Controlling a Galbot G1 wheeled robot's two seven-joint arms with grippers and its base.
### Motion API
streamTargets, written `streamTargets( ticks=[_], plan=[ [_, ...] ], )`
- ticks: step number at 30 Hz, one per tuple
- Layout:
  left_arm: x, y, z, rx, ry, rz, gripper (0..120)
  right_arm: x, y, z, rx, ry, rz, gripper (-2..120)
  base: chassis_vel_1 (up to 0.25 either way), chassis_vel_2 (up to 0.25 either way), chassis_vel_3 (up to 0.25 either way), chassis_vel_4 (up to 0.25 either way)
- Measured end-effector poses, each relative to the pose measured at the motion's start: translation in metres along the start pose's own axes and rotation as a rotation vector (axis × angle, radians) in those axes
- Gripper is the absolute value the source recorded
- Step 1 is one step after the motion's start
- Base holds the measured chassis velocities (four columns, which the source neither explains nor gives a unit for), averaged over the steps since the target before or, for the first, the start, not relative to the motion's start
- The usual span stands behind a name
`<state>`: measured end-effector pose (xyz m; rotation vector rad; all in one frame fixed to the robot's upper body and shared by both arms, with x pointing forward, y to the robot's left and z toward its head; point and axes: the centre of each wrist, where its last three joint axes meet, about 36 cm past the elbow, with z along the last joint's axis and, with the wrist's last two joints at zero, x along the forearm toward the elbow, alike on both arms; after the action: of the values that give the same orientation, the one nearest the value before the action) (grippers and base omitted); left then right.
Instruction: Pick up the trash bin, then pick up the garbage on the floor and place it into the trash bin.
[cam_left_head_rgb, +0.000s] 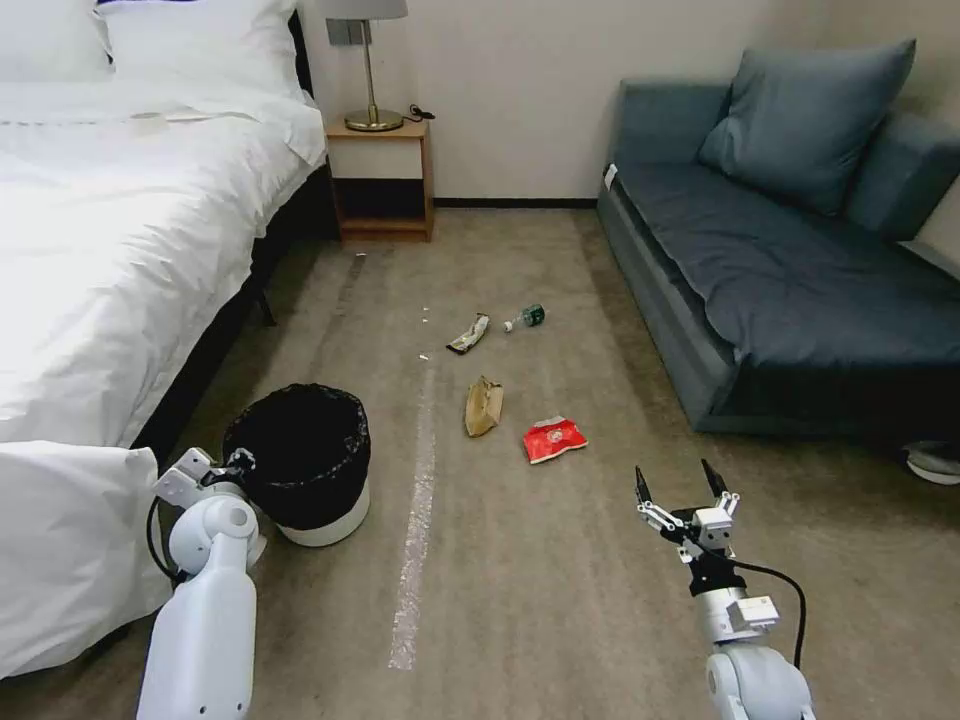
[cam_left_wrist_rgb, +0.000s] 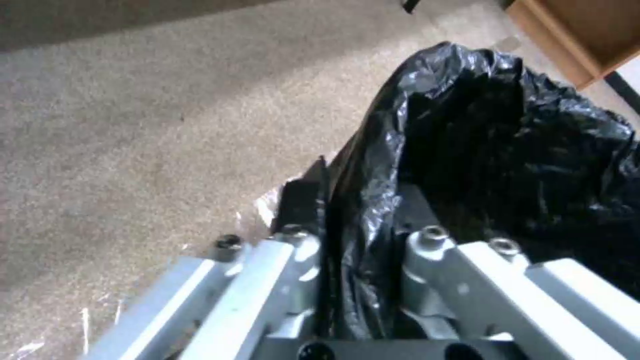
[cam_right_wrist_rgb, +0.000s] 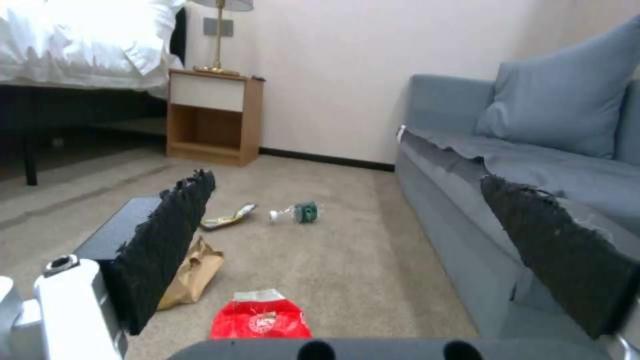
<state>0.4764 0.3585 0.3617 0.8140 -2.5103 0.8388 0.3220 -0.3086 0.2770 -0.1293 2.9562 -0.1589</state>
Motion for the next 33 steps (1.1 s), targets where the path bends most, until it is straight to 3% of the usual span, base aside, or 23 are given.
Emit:
streamTargets(
  ticks=[2, 18, 30, 33],
  plan=[
    [-0.001, 0.001, 0.002, -0.001, 0.004, -0.003, 6, 0.0, 0.0, 0.0, 0.0, -0.001, 0.0, 100, 0.0, 0.0, 0.0, 0.0],
    [0.005, 0.001, 0.001, -0.018, -0.019, 0.025, 5, -0.003, -0.001, 0.002, -0.003, -0.002, 0.005, 100, 0.0, 0.0, 0.0, 0.0],
    [0.04, -0.005, -0.009, -0.088, -0.086, 0.111, 5, -0.003, 0.004, 0.007, -0.01, 0.002, 0.004, 100, 0.0, 0.0, 0.0, 0.0],
    [0.055, -0.005, -0.012, -0.141, -0.128, 0.141, 5, -0.004, 0.006, 0.009, -0.01, -0.003, 0.004, 100, 0.0, 0.0, 0.0, 0.0]
  ],
)
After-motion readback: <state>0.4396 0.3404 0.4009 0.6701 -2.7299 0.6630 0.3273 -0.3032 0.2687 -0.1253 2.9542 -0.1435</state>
